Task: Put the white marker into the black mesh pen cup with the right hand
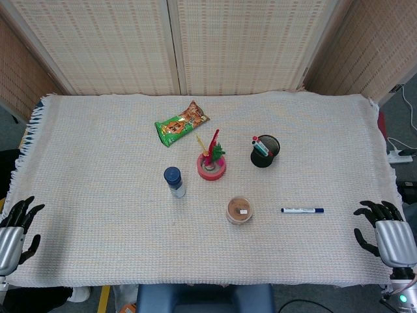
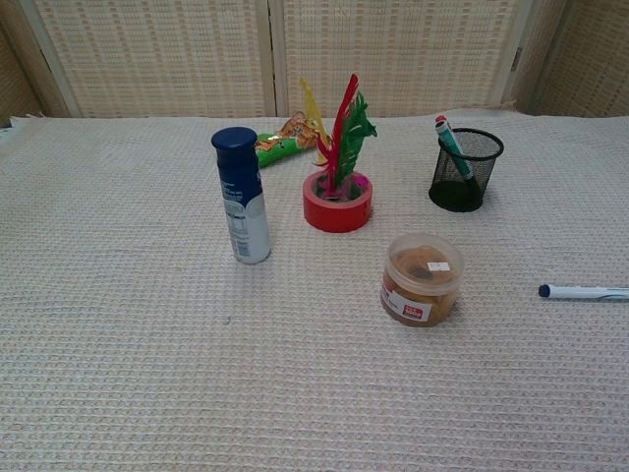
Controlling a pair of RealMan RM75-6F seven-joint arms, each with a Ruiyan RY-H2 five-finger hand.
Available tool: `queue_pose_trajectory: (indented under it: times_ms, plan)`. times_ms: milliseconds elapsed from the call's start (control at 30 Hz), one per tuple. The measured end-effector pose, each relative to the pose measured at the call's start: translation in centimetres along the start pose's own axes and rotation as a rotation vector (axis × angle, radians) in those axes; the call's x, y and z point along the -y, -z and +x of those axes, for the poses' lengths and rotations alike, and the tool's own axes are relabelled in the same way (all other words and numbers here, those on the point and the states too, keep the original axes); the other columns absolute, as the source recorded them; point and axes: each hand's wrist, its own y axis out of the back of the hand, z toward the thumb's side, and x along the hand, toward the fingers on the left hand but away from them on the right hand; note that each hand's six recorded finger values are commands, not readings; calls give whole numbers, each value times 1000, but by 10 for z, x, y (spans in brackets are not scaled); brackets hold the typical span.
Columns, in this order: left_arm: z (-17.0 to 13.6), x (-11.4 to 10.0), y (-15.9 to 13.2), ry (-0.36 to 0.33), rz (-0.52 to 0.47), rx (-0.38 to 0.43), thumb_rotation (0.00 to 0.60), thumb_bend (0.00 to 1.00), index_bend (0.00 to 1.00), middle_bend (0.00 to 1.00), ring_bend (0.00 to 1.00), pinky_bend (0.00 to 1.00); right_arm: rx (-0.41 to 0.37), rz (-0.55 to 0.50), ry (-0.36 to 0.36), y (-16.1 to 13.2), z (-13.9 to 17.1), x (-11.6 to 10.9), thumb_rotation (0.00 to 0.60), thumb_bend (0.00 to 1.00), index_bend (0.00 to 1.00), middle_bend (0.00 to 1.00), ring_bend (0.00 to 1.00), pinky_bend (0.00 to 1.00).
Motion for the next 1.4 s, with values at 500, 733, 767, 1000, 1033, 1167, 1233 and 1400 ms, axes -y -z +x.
queue_pose_trajectory:
  times_ms: [500, 733, 767, 1000, 1033, 1167, 1233, 1400]
  plan:
    - [-3, -2, -3, -6, 0, 10, 600, 417, 183, 9, 0, 272, -10, 3, 5, -2, 0, 0, 600, 286, 405, 227, 251, 171]
    - [-4, -3, -5, -9, -5, 14, 600, 417, 184, 10, 0, 272, -31, 29, -23, -5, -12, 1, 600, 286, 418, 227, 263, 182]
    - [-4, -3, -5, -9, -6, 16, 600, 417, 184, 10, 0, 272, -37, 36, -30, -6, -15, 1, 600, 286, 418, 227, 264, 184]
    - [-5, -4, -6, -9, -13, 21, 600, 417, 186, 9, 0, 272, -94, 117, -126, -17, -50, 9, 600, 286, 418, 227, 272, 196]
    - [-5, -5, -6, -10, -14, 22, 600, 417, 186, 9, 0, 272, -103, 126, -135, -19, -54, 10, 600, 286, 418, 227, 273, 197]
    - [-6, -6, -6, -14, -19, 21, 600, 417, 186, 10, 0, 273, -148, 163, -194, -32, -73, 20, 600, 286, 418, 227, 251, 188]
    - [-6, -7, -6, -16, -21, 21, 600, 417, 186, 10, 0, 273, -183, 189, -227, -45, -89, 28, 600, 286, 418, 227, 246, 182]
    - [-7, -8, -6, -18, -22, 21, 600, 417, 186, 10, 0, 273, -258, 256, -287, -78, -120, 50, 600, 286, 403, 227, 243, 177]
